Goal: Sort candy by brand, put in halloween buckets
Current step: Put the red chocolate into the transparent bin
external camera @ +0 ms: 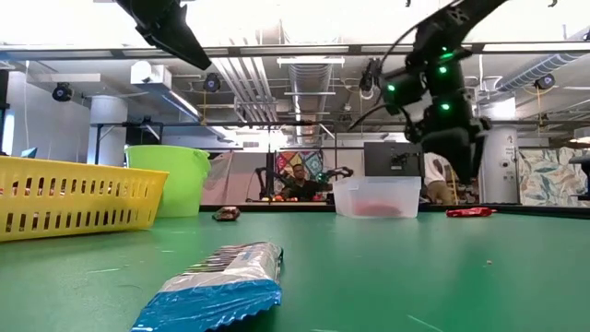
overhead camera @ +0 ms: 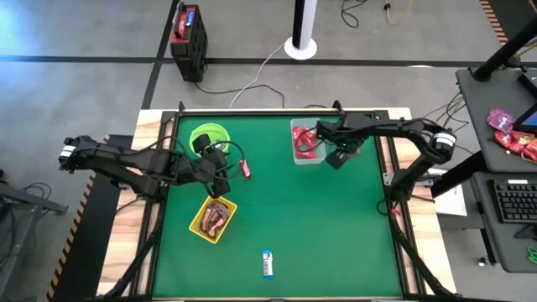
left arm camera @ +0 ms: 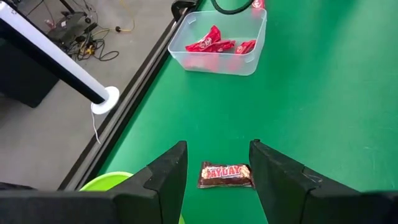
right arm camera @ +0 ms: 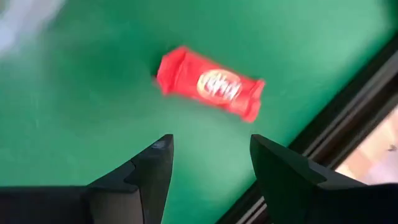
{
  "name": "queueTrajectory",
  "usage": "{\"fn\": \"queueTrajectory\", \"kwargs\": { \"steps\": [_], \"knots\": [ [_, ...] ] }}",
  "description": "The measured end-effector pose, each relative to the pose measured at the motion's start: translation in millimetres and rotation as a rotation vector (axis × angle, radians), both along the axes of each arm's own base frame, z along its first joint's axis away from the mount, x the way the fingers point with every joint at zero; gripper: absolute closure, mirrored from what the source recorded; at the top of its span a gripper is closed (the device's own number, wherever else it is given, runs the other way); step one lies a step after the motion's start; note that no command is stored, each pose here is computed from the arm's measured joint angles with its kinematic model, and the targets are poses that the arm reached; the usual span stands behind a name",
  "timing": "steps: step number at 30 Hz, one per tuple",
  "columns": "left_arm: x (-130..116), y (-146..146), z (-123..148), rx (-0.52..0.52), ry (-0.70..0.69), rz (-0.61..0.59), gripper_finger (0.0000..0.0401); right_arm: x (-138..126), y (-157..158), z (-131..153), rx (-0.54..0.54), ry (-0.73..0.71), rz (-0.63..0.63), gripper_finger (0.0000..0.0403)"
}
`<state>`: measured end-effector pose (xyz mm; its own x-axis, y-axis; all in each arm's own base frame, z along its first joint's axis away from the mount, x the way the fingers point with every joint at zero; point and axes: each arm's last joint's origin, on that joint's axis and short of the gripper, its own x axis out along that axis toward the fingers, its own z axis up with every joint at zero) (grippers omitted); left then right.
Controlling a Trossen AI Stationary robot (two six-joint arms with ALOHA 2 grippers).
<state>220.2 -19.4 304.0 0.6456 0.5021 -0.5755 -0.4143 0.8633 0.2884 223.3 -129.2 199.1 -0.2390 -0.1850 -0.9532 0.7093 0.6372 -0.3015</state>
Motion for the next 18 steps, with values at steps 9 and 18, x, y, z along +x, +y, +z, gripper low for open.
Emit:
{"fn": "queueTrajectory", "kwargs": {
  "steps": [9,18],
  "knots": [
    [3,0,2,0.033,-0.009,-0.035,0.0244,-22,-22,-21,0.063,-0.064,-0.041,0.0197],
    [4,-1,3,0.035,-0.020,-0.039,0.0244,-33,-50,-36,-0.072,-0.217,-0.297,0.0197]
  ]
}}
